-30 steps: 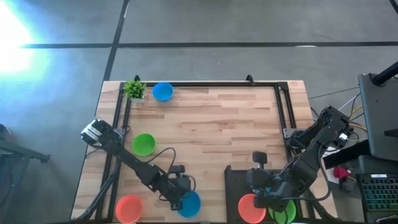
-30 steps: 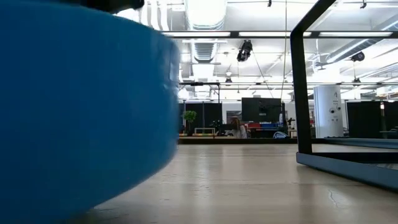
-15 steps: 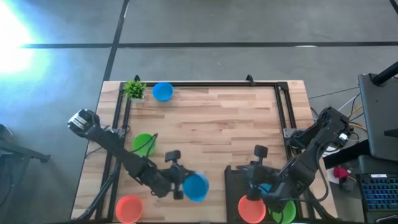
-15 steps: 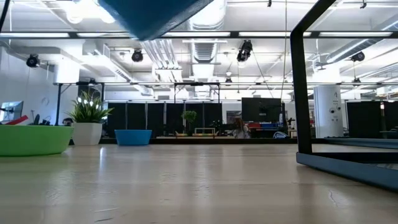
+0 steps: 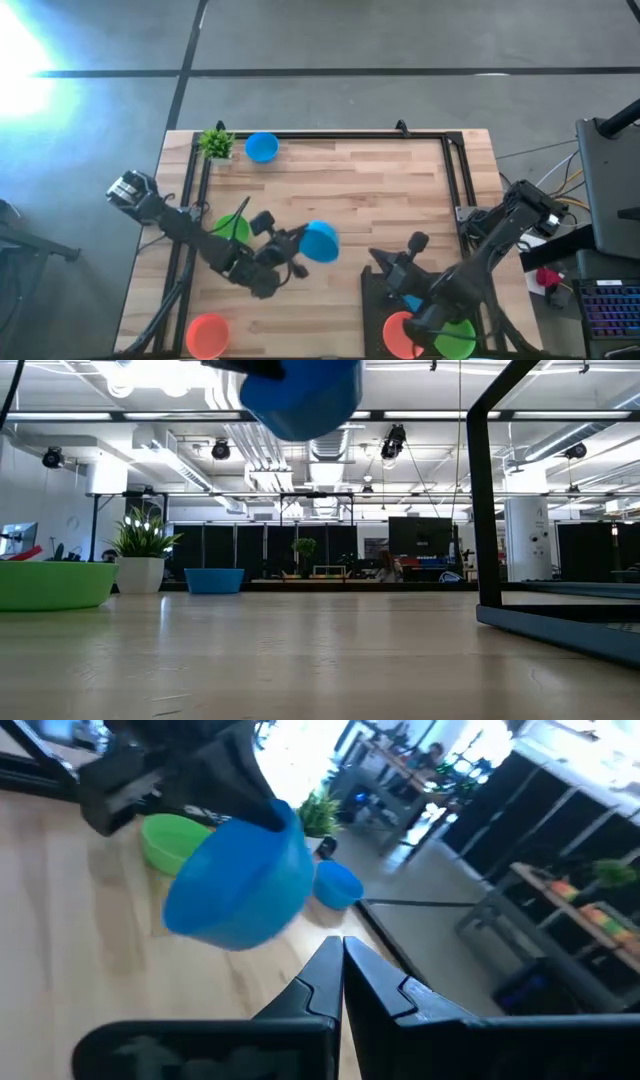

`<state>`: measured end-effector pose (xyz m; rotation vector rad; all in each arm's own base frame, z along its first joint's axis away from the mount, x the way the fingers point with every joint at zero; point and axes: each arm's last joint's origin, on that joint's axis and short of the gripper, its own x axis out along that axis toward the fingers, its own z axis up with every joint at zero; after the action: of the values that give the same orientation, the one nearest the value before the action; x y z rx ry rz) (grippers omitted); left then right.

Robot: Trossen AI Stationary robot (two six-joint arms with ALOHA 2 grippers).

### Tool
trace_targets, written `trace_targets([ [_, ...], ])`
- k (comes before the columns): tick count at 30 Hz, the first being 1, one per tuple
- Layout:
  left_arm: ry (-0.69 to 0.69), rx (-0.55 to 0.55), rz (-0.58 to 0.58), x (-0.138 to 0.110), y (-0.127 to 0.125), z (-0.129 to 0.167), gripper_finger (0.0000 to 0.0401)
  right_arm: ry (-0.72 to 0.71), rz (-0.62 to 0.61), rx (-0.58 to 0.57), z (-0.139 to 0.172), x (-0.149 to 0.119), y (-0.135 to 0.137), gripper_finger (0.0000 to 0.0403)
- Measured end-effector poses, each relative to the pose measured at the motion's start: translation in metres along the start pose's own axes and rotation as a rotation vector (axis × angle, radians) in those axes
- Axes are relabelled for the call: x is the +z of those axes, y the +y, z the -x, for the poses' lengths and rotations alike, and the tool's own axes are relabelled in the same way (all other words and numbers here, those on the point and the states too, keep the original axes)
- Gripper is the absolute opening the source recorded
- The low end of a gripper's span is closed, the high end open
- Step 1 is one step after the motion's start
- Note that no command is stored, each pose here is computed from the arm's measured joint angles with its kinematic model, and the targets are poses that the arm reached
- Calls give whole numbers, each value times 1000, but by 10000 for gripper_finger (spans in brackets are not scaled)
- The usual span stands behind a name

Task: Pick & Place Mini bowls
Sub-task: Stack the bottom blue bowl on the blue bowl on the shelf

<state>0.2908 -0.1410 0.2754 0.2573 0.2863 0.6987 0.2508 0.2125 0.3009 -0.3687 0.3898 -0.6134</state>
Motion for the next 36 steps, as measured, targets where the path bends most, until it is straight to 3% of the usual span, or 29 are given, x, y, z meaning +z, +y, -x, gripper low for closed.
trace_targets([
  [8,33,82,-33,2,16,-27,0,25,-27,-47,-18,-6,8,8],
  [15,48,78,-95,7,27,-37,0,52,-165,-77,-32,-4,3,8],
  [20,63,61,-148,6,30,-44,0,78,-164,-104,-45,-6,0,8],
  [28,92,-52,-197,5,38,-64,0,107,-122,-155,-63,-9,-7,12],
  [36,88,-82,-251,6,42,-72,0,133,-41,-188,-76,-9,-14,61],
])
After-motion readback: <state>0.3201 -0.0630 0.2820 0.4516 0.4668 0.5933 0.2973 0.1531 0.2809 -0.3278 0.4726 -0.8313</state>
